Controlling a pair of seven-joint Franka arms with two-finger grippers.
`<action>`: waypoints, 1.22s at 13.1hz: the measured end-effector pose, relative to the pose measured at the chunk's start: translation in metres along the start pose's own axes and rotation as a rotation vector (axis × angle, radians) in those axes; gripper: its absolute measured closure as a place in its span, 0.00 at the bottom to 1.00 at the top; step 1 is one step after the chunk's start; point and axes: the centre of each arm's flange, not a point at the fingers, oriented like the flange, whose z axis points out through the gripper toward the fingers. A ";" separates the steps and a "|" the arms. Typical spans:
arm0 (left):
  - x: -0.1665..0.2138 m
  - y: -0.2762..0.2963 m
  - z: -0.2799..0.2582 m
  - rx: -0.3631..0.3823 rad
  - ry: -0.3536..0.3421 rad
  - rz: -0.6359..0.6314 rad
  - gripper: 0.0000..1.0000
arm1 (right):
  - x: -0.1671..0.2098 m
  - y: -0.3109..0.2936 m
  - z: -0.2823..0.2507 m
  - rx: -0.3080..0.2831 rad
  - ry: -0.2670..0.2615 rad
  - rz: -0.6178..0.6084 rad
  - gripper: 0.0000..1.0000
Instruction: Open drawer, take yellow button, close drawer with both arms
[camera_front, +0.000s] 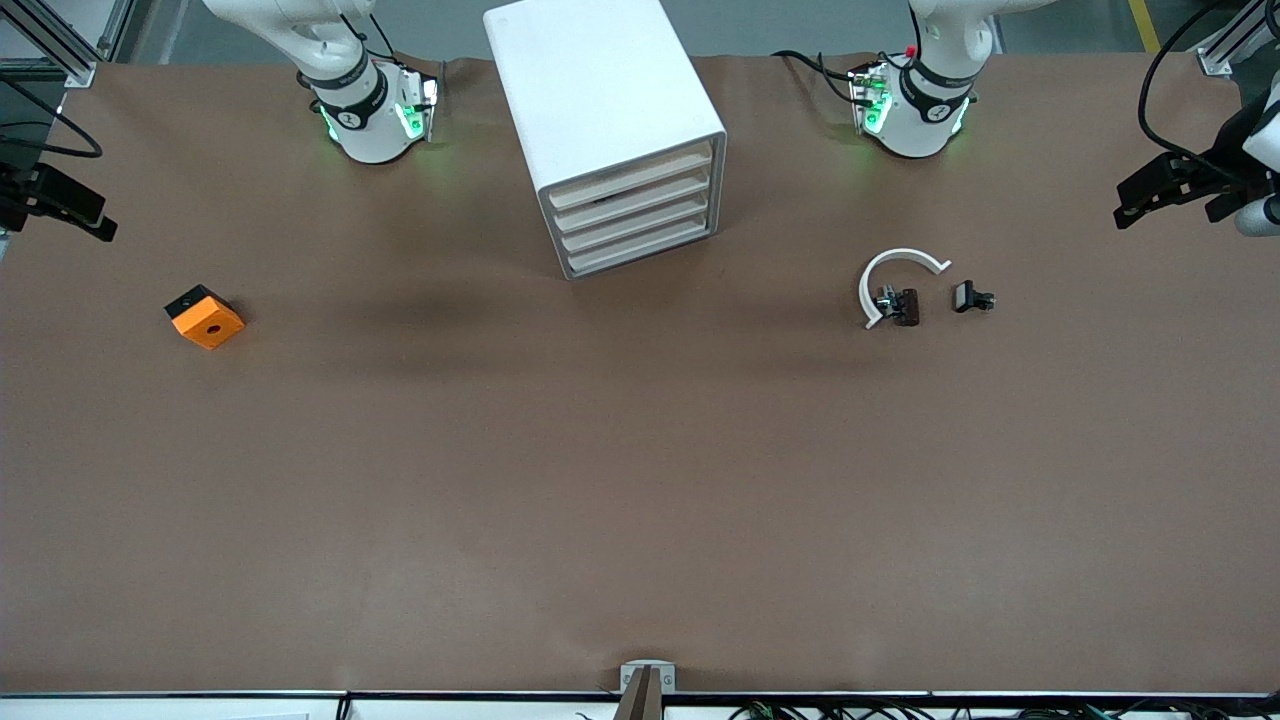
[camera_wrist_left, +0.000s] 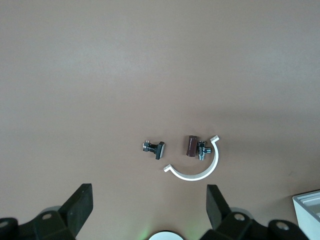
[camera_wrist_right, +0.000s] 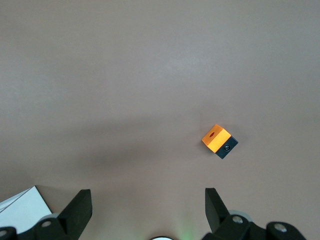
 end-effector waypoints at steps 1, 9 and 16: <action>0.000 0.000 0.000 0.000 -0.001 0.001 0.00 | 0.000 0.000 0.000 0.000 0.000 0.000 0.00; 0.027 -0.003 0.006 -0.012 -0.018 0.007 0.00 | 0.001 0.000 -0.001 0.000 0.010 -0.001 0.00; 0.072 -0.005 0.081 -0.036 -0.163 -0.026 0.00 | 0.001 -0.003 -0.001 0.000 0.012 -0.006 0.00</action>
